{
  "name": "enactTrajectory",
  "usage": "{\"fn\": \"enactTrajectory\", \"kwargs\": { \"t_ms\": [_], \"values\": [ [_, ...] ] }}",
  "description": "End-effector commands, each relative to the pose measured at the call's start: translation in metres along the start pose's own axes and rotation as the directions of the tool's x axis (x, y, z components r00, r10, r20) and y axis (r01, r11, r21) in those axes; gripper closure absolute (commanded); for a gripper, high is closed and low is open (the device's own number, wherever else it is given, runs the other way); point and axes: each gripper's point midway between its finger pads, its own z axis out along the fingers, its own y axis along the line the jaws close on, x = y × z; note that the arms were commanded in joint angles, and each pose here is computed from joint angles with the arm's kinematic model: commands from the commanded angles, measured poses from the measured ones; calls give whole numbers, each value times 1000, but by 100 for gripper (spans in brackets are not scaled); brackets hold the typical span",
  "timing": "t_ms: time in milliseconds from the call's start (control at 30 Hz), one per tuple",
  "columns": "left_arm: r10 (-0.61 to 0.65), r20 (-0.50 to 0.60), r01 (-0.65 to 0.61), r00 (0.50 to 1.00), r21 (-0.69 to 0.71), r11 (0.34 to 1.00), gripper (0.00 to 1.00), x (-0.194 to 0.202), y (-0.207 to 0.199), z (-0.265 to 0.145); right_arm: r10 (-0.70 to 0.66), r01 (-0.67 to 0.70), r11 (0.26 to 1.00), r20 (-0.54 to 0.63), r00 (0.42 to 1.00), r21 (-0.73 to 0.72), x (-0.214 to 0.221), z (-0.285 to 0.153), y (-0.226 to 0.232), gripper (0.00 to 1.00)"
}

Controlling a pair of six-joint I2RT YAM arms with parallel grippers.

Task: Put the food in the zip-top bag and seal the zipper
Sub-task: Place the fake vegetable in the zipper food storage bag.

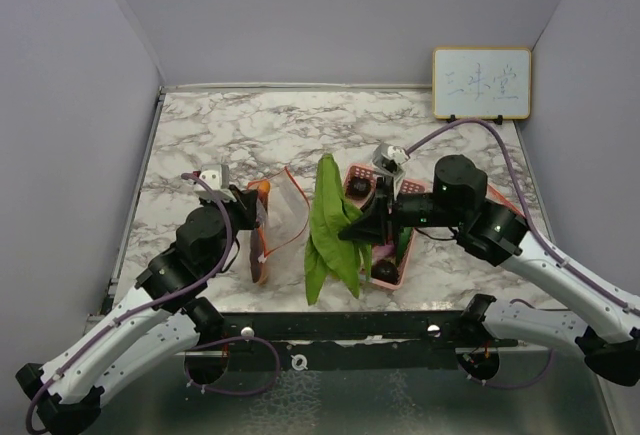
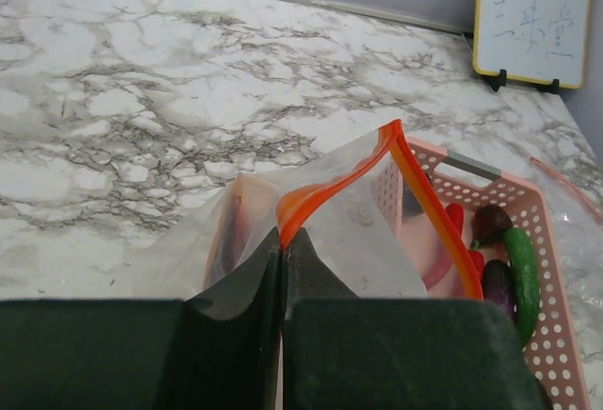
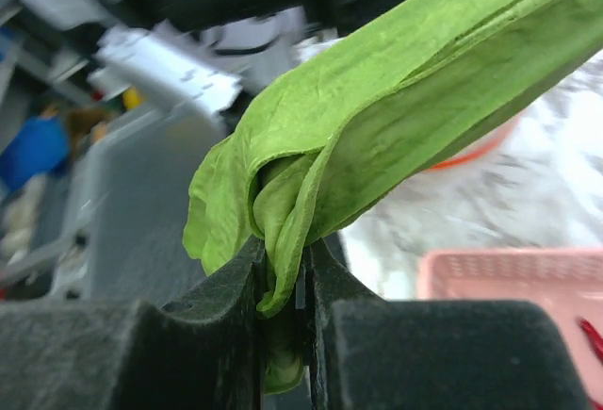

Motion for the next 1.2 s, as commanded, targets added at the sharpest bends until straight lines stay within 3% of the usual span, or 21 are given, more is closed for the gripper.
{"fn": "enactTrajectory", "kwargs": {
  "t_ms": [0, 100, 300, 400, 567, 800, 933, 1100, 1167],
  "values": [
    [-9, 50, 3, 999, 114, 993, 100, -12, -18, -4, -85, 56, 883, -41, 996, -467, 17, -6, 66, 89],
    [-5, 62, -3, 998, 135, 991, 100, -13, -21, -5, -54, 3, 825, -74, 996, -566, 24, -4, 76, 89],
    [6, 93, -19, 996, 145, 989, 100, -19, -24, -3, 45, -150, 774, -184, 982, -615, 38, 5, 75, 90],
    [6, 106, -22, 994, 147, 989, 100, -22, -25, -2, 120, -236, 785, -234, 965, -573, 43, 7, 72, 90],
    [6, 106, -25, 994, 177, 984, 100, -21, -31, 0, 345, -474, 768, -345, 873, -430, 50, 19, 60, 90],
    [-13, 102, -8, 995, 204, 979, 100, -18, -35, -2, 470, -549, 766, -292, 833, -334, 42, 41, 42, 90],
    [-5, 109, -19, 994, 217, 976, 100, -23, -38, -4, 587, -664, 708, -322, 743, -242, 43, 58, 30, 90],
    [-15, 111, -12, 994, 244, 970, 100, -24, -42, -6, 759, -818, 570, -330, 561, -80, 54, 71, 14, 90],
    [-22, 110, -6, 994, 254, 967, 100, -23, -44, -7, 795, -844, 533, -304, 525, -64, 52, 71, 13, 87]
  ]
}}
